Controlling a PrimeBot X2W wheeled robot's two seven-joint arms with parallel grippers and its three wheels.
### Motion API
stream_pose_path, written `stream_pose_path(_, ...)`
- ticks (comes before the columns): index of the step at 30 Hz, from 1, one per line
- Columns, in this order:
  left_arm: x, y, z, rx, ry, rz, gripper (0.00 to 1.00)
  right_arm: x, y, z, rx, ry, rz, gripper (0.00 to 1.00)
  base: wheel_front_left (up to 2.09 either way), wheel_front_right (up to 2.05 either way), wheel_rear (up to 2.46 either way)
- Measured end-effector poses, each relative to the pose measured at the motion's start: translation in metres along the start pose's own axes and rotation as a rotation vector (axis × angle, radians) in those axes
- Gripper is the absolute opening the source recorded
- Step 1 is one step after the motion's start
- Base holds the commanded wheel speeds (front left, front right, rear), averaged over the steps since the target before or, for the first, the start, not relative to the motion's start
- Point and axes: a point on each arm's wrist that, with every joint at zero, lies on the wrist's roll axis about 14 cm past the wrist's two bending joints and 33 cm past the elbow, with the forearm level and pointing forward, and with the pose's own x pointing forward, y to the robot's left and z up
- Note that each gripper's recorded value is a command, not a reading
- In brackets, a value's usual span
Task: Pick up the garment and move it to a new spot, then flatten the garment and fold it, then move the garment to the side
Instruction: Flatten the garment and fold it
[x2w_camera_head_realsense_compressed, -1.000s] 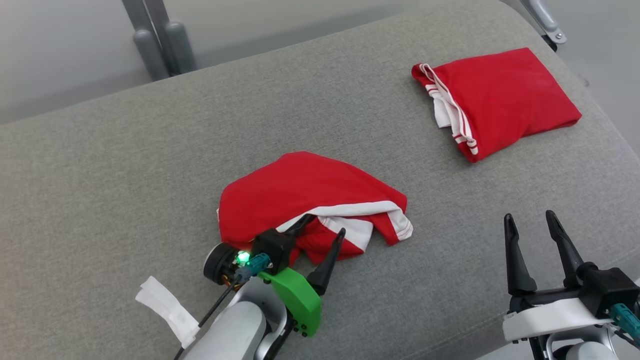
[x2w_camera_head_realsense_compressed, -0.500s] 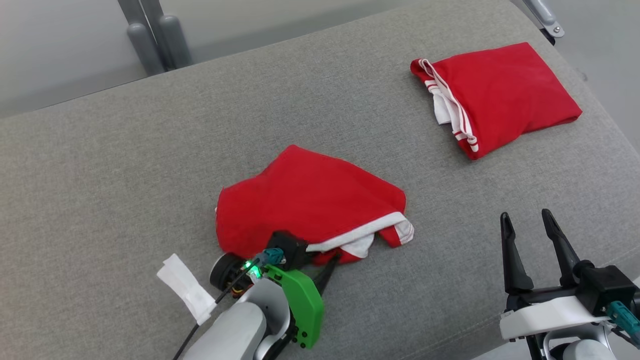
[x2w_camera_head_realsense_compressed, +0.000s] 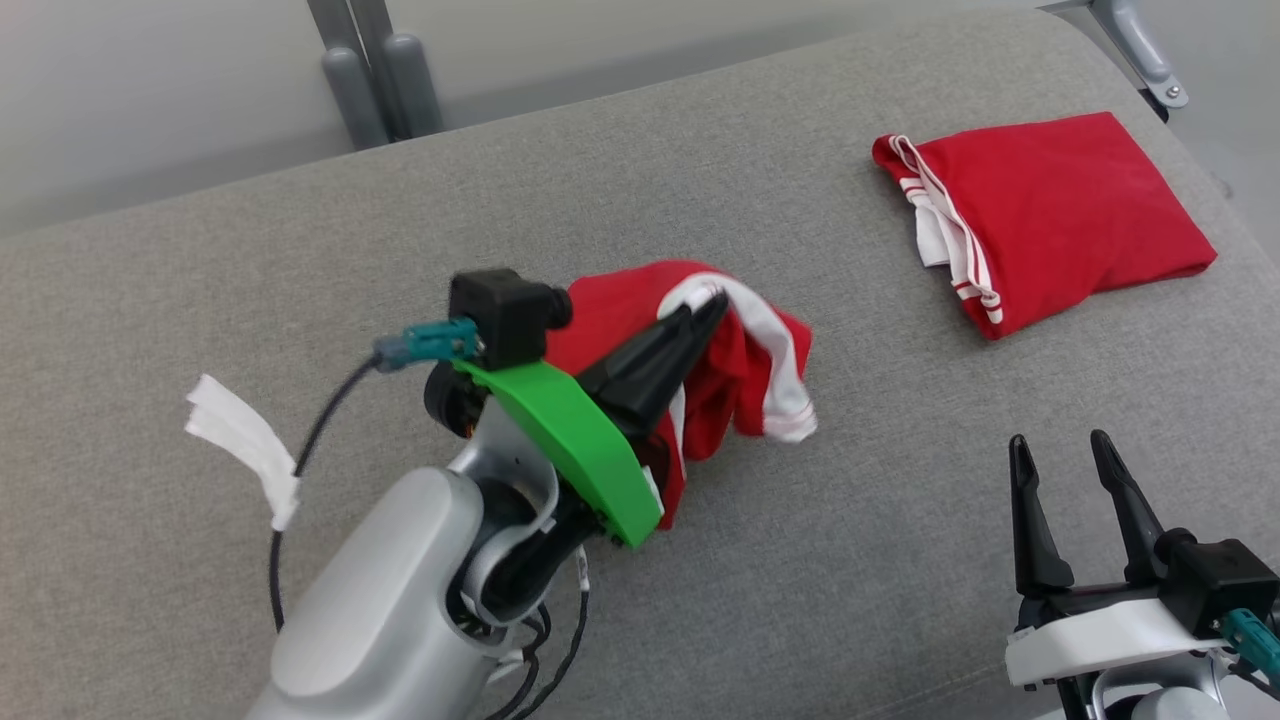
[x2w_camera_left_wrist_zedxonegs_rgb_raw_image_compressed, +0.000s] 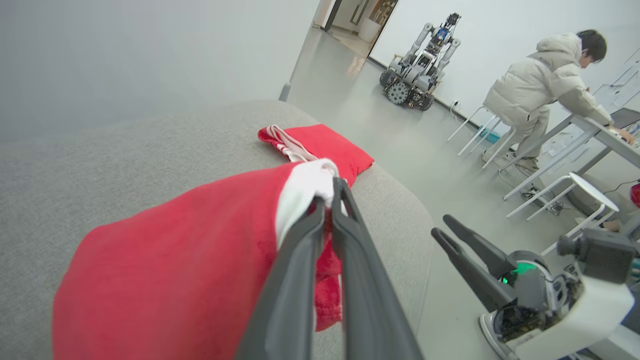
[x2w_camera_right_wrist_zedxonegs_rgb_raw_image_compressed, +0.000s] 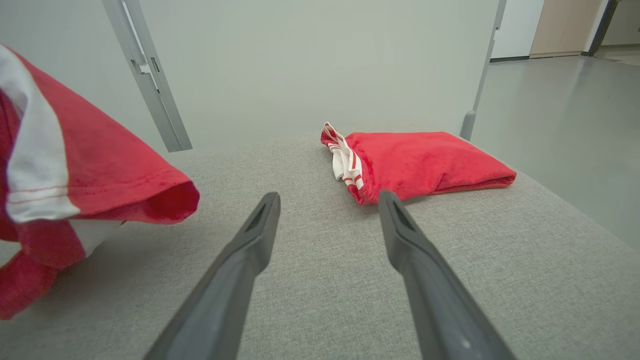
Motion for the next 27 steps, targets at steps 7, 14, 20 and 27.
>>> stream_pose_path(7, -0.012, -0.014, 0.080, -0.247, -0.250, -0.023, 0.00, 0.001, 0.005, 0.003, 0.008, -0.013, 0.018, 1.00, 0.00, 0.00, 0.00)
stream_pose_path(14, -0.036, 0.045, 0.047, -0.567, -0.289, 0.208, 0.00, 0.000, 0.006, 0.001, 0.009, -0.007, 0.021, 1.00, 0.00, 0.00, 0.00)
stream_pose_path(20, -0.076, 0.114, -0.029, -0.622, -0.195, 0.491, 0.00, 0.004, 0.010, -0.003, 0.009, 0.007, 0.033, 1.00, 0.00, 0.00, 0.00)
stream_pose_path(27, -0.084, 0.091, -0.075, -0.580, -0.053, 0.399, 0.00, 0.007, 0.016, -0.007, 0.003, 0.017, 0.054, 1.00, 0.00, 0.00, 0.00)
